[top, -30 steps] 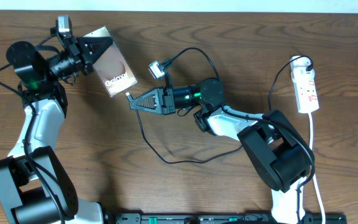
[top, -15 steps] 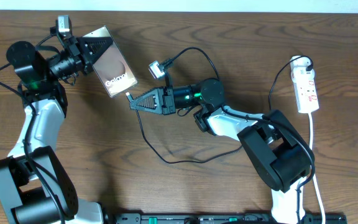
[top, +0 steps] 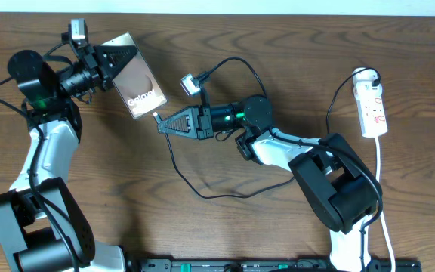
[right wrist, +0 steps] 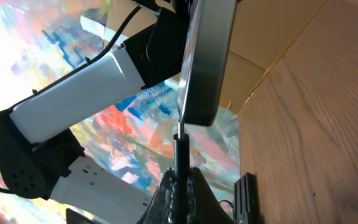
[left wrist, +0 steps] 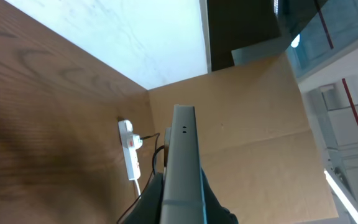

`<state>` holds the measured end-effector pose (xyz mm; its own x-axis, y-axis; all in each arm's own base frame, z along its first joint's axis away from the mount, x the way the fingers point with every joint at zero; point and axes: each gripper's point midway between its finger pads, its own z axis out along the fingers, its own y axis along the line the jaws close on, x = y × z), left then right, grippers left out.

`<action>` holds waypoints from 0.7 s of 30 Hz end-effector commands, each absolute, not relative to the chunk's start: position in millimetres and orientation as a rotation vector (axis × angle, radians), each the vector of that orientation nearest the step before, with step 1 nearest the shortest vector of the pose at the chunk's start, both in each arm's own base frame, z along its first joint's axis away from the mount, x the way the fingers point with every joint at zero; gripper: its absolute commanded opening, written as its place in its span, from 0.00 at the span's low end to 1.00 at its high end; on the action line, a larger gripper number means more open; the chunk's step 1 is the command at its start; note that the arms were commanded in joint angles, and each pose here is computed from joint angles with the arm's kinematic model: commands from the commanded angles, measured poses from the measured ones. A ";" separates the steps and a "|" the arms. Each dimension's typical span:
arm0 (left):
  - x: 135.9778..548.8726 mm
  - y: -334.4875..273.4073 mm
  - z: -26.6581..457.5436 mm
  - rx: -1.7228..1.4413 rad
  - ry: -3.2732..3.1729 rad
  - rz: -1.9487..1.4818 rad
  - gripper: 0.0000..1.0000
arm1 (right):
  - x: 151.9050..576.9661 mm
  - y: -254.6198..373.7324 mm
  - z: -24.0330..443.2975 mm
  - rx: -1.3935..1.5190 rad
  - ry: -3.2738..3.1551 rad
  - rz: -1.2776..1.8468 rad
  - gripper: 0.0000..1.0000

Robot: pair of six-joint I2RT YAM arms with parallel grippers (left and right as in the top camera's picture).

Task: Plug charger to phone and switch on socket
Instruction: 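Push the plug into the phone's port held by the left gripper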

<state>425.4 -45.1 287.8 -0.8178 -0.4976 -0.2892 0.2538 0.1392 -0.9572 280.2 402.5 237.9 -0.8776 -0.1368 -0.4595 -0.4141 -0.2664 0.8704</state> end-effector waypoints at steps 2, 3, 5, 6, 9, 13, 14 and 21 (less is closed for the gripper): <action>419.9 -47.6 295.2 -0.182 1.859 -1.733 0.07 | 284.8 401.5 240.9 -0.671 1.766 2.259 0.01; 419.8 -47.7 295.2 -0.181 1.859 -1.733 0.07 | 284.8 401.6 240.9 -0.671 1.765 2.259 0.01; 419.5 -47.8 295.2 -0.180 1.860 -1.735 0.08 | 284.9 401.6 240.7 -0.670 1.766 2.259 0.01; 419.4 -47.9 295.2 -0.179 1.860 -1.735 0.07 | 285.0 401.7 240.5 -0.669 1.768 2.259 0.01; 419.4 -47.9 295.2 -0.179 1.860 -1.735 0.07 | 284.9 401.6 240.6 -0.669 1.768 2.259 0.01; 419.2 -50.0 294.9 -0.178 1.864 -1.740 0.08 | 285.0 401.7 240.6 -0.669 1.768 2.259 0.01; 418.9 -53.1 294.9 -0.172 1.867 -1.745 0.07 | 285.0 401.7 240.6 -0.669 1.768 2.259 0.01; 417.8 -61.4 294.9 -0.154 1.874 -1.758 0.07 | 284.9 401.7 240.5 -0.670 1.768 2.259 0.01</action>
<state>422.6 -57.4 287.7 -0.8351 -0.4674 -0.2900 0.2592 0.1308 -0.9569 279.9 402.4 237.6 -0.8771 -0.1395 -0.4597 -0.4139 -0.2662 0.8705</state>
